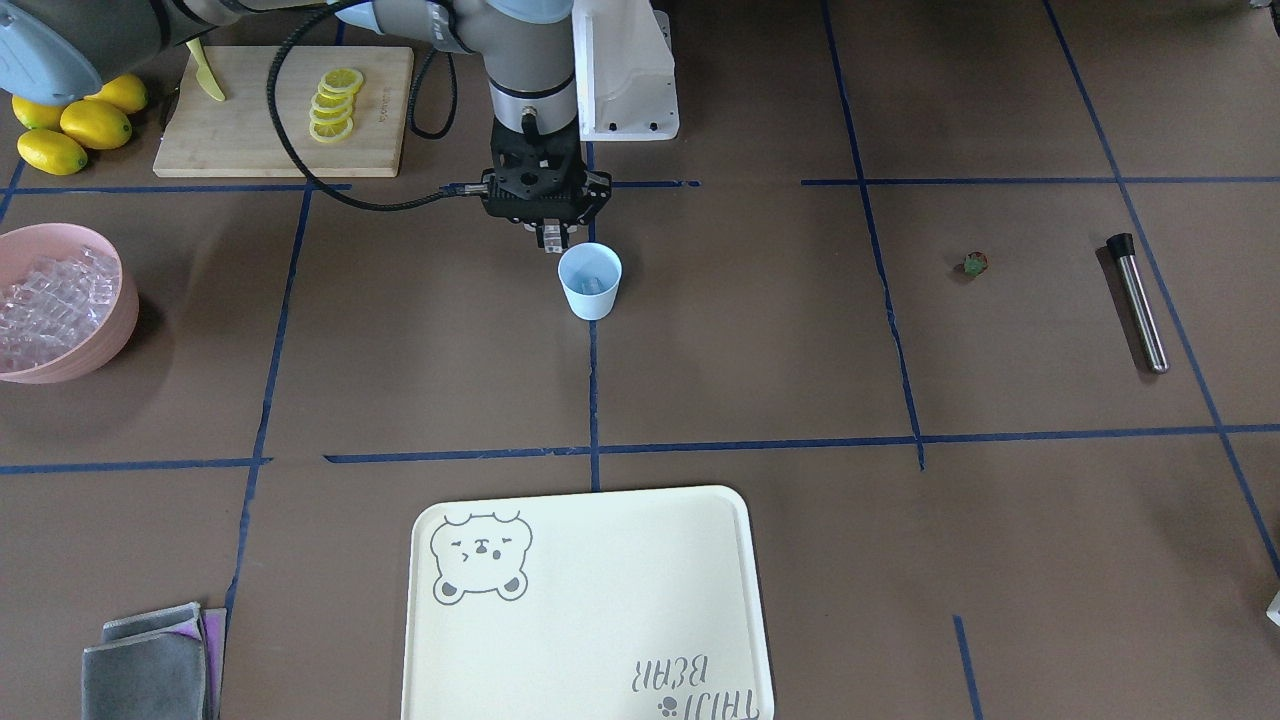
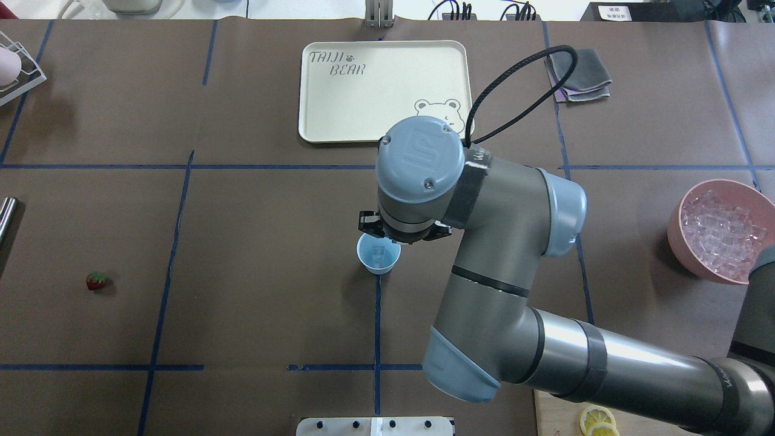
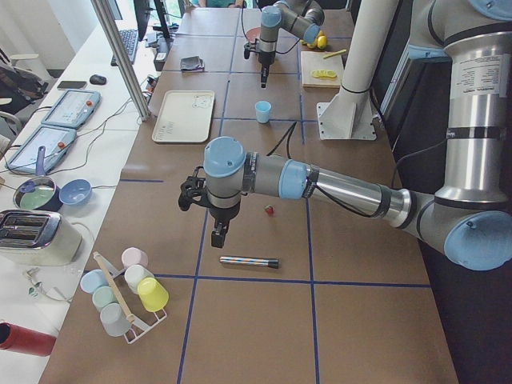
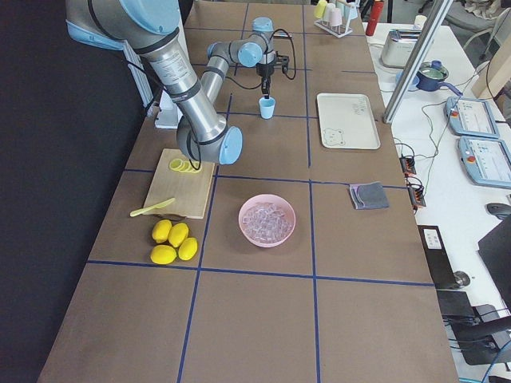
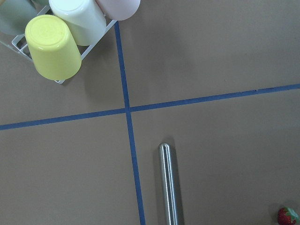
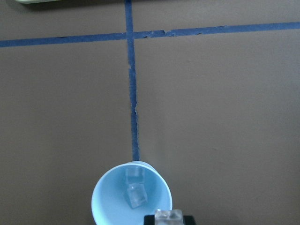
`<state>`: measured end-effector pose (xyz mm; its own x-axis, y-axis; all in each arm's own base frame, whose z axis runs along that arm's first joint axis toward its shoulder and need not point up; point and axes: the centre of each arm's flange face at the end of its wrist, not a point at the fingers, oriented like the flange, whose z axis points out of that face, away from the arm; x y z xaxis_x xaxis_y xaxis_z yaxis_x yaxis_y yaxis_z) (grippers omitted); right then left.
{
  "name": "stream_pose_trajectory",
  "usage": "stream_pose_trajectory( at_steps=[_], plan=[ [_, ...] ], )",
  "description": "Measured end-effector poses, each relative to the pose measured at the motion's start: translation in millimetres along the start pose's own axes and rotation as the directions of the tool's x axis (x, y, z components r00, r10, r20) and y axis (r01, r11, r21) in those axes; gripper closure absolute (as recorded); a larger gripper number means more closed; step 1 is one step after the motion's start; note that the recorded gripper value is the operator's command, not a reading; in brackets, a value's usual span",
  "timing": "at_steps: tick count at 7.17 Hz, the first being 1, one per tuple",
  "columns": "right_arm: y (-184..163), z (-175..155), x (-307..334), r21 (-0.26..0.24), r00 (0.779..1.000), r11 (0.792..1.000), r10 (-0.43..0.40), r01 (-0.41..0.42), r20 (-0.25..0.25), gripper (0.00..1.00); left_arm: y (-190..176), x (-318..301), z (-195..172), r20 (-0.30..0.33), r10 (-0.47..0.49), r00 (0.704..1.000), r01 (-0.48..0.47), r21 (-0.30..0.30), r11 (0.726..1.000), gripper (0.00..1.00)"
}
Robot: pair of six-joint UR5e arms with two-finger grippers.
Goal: Mash ice and strawberries in cup
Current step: 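Carry the ice cube with the right gripper over the light-blue cup, then open the right gripper to drop the ice cube into the cup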
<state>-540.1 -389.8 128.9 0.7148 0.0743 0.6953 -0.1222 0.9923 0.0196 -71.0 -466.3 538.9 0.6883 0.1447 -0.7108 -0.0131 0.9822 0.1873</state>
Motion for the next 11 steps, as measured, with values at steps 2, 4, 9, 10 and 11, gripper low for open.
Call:
stream_pose_trajectory(
  at_steps=[2, 4, 9, 10, 11],
  plan=[
    [0.3, 11.6, -18.5, 0.0, 1.0, 1.0, 0.003, -0.003, -0.021, 1.0, -0.2, -0.8, 0.7, 0.001, 0.0, 1.0, 0.0, 0.0, 1.0, 0.0],
    [0.6, 18.8, -27.6, 0.002, 0.999, 1.0, 0.001, -0.001, -0.035, 0.66, -0.4, -3.5, 3.2, 0.001, -0.002, 1.0, 0.002, -0.002, 1.0, 0.0],
    [1.1, 16.5, -31.9, 0.007, 1.0, 1.0, -0.005, 0.005, -0.014, 0.01, -2.8, -4.2, 4.5, 0.001, -0.001, 1.0, 0.001, -0.003, 1.0, 0.0],
    [1.1, 15.9, -31.8, 0.007, 1.0, 1.0, -0.005, 0.005, -0.013, 0.01, -3.2, -3.9, 4.2, 0.001, -0.001, 1.0, 0.001, -0.002, 1.0, 0.0],
    [0.4, 13.7, -31.4, 0.01, 1.0, 1.0, -0.005, 0.005, -0.01, 0.01, -4.0, -2.4, 3.3, 0.001, 0.005, 1.0, -0.005, 0.0, 1.0, 0.0]
  ],
)
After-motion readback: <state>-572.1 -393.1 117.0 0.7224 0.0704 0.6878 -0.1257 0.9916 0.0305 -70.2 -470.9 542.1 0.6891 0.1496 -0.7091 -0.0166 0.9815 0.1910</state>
